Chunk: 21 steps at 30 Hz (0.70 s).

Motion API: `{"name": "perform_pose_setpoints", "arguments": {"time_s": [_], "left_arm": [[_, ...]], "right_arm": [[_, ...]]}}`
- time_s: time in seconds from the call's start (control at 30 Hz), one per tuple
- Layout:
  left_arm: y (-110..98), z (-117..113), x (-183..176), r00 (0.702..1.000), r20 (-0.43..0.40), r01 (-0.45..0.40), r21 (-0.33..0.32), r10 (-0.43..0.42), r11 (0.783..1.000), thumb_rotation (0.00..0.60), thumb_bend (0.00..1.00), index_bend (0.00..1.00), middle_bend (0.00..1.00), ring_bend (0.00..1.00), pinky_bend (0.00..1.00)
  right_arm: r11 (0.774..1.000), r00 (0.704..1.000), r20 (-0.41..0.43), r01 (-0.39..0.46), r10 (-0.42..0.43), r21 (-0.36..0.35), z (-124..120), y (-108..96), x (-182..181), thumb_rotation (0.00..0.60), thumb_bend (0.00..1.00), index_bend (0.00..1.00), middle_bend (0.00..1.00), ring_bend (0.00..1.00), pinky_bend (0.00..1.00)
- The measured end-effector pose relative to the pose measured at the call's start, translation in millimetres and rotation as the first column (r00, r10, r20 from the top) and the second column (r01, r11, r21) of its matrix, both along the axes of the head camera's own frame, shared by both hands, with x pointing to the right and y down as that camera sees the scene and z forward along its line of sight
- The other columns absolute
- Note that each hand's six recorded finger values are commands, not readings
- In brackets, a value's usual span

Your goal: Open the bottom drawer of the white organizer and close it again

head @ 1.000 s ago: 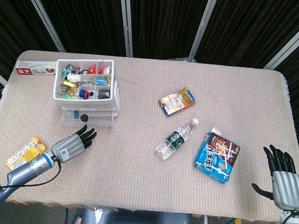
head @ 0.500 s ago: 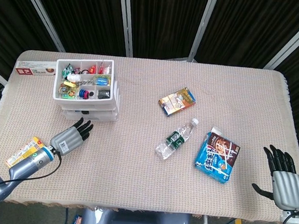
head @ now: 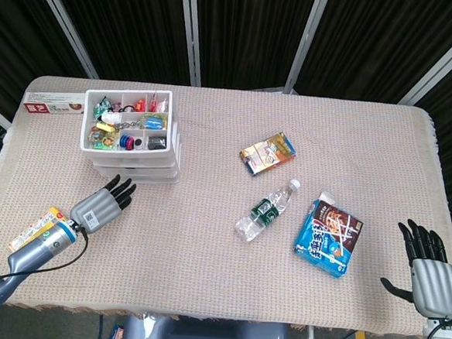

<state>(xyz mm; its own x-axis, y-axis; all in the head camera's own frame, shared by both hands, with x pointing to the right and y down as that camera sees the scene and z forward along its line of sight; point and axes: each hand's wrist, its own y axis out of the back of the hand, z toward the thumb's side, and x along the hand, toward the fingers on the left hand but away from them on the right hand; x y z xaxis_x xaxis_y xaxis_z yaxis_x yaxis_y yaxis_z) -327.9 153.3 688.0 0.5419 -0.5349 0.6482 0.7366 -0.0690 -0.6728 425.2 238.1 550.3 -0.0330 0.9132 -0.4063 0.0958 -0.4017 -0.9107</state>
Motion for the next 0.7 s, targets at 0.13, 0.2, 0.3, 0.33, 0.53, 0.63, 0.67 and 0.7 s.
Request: {"name": "perform_pose_setpoints", "arguments": {"time_s": [0.13,0.2,0.3,0.33,0.53,0.63,0.67,0.7], "left_arm": [[8.7,-10.5,5.2,0.997,-0.068,0.026,-0.004,-0.026,1.0,0.6,0.92,0.18,0.03,0.0,0.11],[11.2,-17.1,6.5,0.993,-0.107,0.054,-0.002,-0.054,0.999,0.6,0.68,0.18,0.02,0.0,0.11],[15.2,-31.5,7.3,0.975,-0.188,0.122,0.0,-0.12,0.993,0.6,0.41,0.17,0.0,0.0,0.09],[16.4,-38.2,6.9,0.963,-0.223,0.154,0.002,-0.15,0.988,0.6,0.35,0.16,0.0,0.0,0.09],[23.7,-76.2,-6.0,0.847,-0.414,0.358,-0.019,-0.333,0.934,0.6,0.21,0.05,0.0,0.0,0.03],[31.0,-93.5,-18.0,0.745,-0.497,0.472,-0.079,-0.445,0.878,0.6,0.16,0.0,0.0,0.0,0.0],[34.0,-97.6,-21.8,0.713,-0.512,0.503,-0.104,-0.48,0.858,0.6,0.14,0.0,0.0,0.0,0.0],[37.2,-101.2,-25.7,0.682,-0.521,0.531,-0.131,-0.514,0.837,0.6,0.13,0.0,0.0,0.0,0.0]], "right_arm": [[1.0,1.0,0.0,0.0,0.0,0.001,-0.3,-0.1,0.3,0.6,0.01,0.05,0.0,0.0,0.0],[1.0,1.0,0.0,-0.001,0.001,0.001,-0.3,0.0,0.5,0.6,0.01,0.05,0.0,0.0,0.0],[1.0,1.0,0.001,0.0,0.0,0.002,-0.5,-0.1,0.3,0.6,0.01,0.05,0.0,0.0,0.0],[1.0,1.0,0.001,0.0,0.0,0.002,-0.5,0.0,0.2,0.6,0.01,0.05,0.0,0.0,0.0],[1.0,1.0,0.002,0.004,-0.004,0.007,-1.2,0.0,-0.7,0.6,0.01,0.05,0.0,0.0,0.0],[1.0,1.0,0.002,0.004,-0.004,0.008,-1.1,0.1,-0.9,0.6,0.01,0.05,0.0,0.0,0.0],[1.0,1.0,0.002,0.005,-0.005,0.008,-1.0,0.0,-1.1,0.6,0.01,0.05,0.0,0.0,0.0],[1.0,1.0,0.001,0.006,-0.006,0.009,-1.0,-0.1,-1.3,0.6,0.01,0.05,0.0,0.0,0.0]]}}
